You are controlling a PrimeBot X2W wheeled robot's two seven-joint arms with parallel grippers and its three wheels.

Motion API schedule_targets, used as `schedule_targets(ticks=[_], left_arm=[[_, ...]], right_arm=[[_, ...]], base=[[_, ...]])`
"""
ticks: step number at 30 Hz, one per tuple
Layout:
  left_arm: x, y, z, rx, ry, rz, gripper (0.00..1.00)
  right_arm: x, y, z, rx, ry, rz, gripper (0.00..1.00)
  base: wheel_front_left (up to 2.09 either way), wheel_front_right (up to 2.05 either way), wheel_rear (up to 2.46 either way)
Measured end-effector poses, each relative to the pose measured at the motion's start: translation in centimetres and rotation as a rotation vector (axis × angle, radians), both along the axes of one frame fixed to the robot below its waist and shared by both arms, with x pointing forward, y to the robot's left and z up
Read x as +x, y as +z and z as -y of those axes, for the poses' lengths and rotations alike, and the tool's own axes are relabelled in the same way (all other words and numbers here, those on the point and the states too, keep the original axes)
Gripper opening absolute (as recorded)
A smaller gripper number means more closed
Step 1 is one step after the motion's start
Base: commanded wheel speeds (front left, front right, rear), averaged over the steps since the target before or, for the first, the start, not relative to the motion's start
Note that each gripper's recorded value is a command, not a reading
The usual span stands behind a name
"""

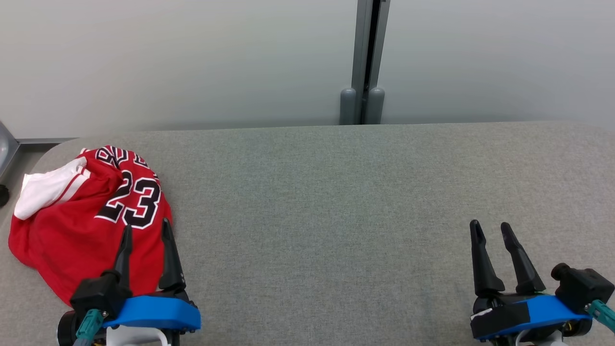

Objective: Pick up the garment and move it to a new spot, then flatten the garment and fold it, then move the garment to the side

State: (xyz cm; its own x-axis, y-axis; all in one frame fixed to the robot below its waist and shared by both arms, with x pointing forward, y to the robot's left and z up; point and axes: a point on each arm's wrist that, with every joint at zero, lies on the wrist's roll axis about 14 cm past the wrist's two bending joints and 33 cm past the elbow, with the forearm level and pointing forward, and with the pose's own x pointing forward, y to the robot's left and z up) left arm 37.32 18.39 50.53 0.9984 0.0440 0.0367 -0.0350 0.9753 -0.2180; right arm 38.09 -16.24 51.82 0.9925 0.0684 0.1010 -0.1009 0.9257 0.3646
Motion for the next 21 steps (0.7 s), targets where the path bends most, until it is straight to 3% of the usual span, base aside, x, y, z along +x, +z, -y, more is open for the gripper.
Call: schedule_targets(ticks=[21], left_arm=[[-0.52,-0.43,-0.22,0.166,0.005,0.005,1.0]], right_arm=[[-0.1,-0.18,-0.24,-0.173,0.009,0.024,1.0]], base=[[0.0,0.0,0.0]])
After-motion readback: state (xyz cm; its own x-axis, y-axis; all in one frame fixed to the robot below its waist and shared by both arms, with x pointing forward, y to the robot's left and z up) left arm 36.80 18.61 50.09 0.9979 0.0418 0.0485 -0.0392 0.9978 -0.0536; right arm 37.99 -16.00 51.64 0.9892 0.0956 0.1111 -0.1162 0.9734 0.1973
